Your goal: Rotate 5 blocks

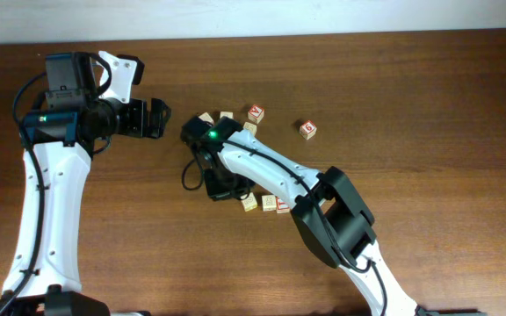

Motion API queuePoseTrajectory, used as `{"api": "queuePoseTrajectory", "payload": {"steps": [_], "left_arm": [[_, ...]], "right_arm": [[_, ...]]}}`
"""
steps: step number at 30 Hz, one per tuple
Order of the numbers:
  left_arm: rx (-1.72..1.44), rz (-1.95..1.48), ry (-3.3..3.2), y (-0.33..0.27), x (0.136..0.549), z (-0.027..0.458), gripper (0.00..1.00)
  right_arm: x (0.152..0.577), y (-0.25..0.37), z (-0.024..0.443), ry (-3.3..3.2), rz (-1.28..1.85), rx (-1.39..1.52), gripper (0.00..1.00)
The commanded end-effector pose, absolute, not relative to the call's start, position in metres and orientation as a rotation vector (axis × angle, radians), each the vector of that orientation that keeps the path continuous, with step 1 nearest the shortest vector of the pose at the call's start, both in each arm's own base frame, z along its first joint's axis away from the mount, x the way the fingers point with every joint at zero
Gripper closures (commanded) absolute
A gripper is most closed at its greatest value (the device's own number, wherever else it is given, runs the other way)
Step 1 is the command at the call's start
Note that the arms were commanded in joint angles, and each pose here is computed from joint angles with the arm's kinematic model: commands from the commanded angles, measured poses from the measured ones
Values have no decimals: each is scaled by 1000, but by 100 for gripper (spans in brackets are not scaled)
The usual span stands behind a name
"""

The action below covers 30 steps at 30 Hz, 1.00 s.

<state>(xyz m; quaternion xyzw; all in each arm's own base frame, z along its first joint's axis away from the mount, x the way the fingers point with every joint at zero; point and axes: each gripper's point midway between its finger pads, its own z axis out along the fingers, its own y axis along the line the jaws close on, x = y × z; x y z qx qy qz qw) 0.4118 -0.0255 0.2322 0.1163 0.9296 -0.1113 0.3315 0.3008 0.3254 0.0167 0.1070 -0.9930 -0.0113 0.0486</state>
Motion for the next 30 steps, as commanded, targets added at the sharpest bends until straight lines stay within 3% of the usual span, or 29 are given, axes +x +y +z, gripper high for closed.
{"api": "queuePoseTrajectory", "payload": {"steps": [1, 17, 22, 25, 28, 29, 30], "left_arm": [[299, -304, 2414, -27, 415, 238, 1], [299, -304, 2413, -27, 415, 238, 1], [299, -304, 2414, -27, 415, 238, 1], [299, -304, 2413, -27, 415, 238, 1], [299, -304, 2414, -27, 415, 238, 1], [300, -304, 2414, -27, 415, 238, 1], [299, -304, 2414, -27, 415, 238, 1]], "right_arm": [[299, 316, 12, -3026, 54, 270, 96], [299, 278, 9, -2979, 202, 119, 96], [337, 280, 45, -3029, -19, 106, 94], [378, 260, 74, -3106, -104, 33, 84], [419, 224, 84, -3169, -158, -134, 62], [435, 205, 81, -3186, -167, -212, 48], [449, 187, 76, -3195, -165, -282, 44]]}}
